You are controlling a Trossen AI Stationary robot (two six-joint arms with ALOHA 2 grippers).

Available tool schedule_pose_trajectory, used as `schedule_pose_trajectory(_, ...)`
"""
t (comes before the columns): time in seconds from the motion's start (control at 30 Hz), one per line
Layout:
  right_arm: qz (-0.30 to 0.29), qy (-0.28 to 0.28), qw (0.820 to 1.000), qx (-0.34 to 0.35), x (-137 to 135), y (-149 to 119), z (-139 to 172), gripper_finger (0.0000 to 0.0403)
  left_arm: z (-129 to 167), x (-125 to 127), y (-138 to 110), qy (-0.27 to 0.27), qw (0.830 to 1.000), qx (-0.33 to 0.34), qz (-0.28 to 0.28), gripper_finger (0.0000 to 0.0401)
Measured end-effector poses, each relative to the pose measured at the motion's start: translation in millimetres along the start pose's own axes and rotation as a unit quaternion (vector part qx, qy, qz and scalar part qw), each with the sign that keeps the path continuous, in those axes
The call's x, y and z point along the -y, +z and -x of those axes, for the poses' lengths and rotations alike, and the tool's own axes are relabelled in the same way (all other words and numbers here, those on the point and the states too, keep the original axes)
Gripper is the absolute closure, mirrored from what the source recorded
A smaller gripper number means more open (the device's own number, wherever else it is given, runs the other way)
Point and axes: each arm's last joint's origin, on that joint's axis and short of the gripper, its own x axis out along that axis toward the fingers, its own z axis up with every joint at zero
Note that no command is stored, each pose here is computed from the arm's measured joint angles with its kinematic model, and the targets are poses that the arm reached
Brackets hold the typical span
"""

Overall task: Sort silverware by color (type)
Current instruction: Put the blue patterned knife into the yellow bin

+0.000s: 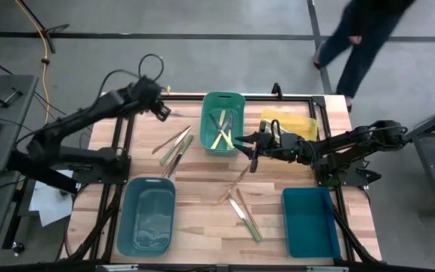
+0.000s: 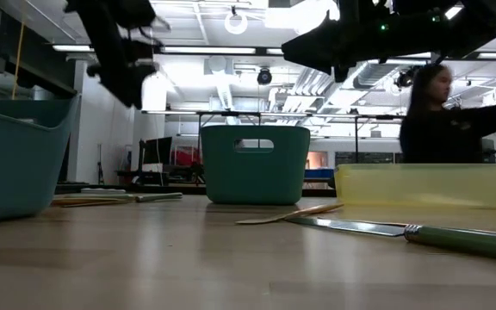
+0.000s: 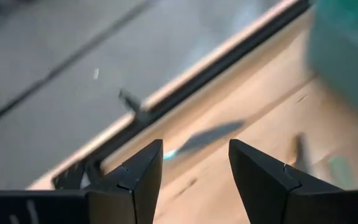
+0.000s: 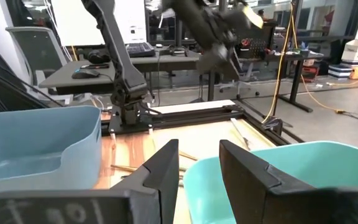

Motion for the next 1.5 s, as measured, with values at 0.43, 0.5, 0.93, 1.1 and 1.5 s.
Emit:
schedule_pose_trajectory(0.43,-0.005,0.000,1.000,0.000,0,0,0,0.0290,-120,-12,-13,-0.006,0.971,-0.238,-0.038,0.0224)
schedule_pose_trajectory(0.5,-0.004,0.000,1.000,0.000,0,0,0,0.0290,-126,-12,-15,0.011,0.967,-0.249,-0.051,0.0224)
schedule_pose_trajectory(0.93,-0.004,0.000,1.000,0.000,0,0,0,0.0290,-112,-9,-5,-0.007,0.977,-0.198,-0.081,0.0230)
schedule_pose_trajectory(1.1,-0.003,0.000,1.000,-0.003,0,-1,0,0.0290,-90,-8,2,-0.019,0.998,-0.054,0.010,0.0300)
schedule_pose_trajectory(1.5,0.000,0.000,1.000,-0.016,0,-3,0,0.0290,-92,14,-97,0.056,0.970,0.117,0.206,0.0400)
